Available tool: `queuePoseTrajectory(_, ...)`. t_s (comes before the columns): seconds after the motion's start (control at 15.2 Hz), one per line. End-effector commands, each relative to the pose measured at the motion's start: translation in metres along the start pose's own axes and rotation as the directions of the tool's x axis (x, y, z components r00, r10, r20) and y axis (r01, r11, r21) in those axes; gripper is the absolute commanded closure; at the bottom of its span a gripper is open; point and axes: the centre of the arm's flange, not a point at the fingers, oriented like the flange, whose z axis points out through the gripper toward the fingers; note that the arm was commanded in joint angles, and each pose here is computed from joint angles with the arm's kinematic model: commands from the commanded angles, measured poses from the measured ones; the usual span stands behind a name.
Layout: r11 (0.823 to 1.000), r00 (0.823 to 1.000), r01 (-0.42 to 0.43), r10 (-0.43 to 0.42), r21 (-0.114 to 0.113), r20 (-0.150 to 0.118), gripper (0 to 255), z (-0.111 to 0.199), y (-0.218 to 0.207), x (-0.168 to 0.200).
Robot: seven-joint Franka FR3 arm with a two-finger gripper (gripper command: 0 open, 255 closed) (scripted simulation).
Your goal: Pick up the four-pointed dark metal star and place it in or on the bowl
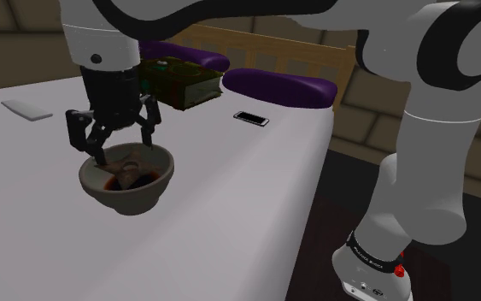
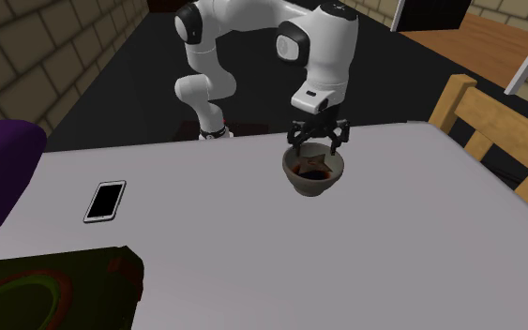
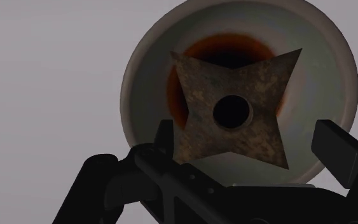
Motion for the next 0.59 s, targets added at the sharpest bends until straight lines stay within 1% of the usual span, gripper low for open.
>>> queuePoseTrajectory(0.0,1.0,1.0,0.0,0.0,-0.001,0.001,0,-0.022,0.001,-0.001)
queuePoseTrajectory(0.07,1.0,1.0,0.0,0.0,-0.001,0.001,0,-0.032,0.001,-0.001)
queuePoseTrajectory(0.53,1.0,1.0,0.0,0.0,-0.001,0.001,0,-0.032,0.001,-0.001)
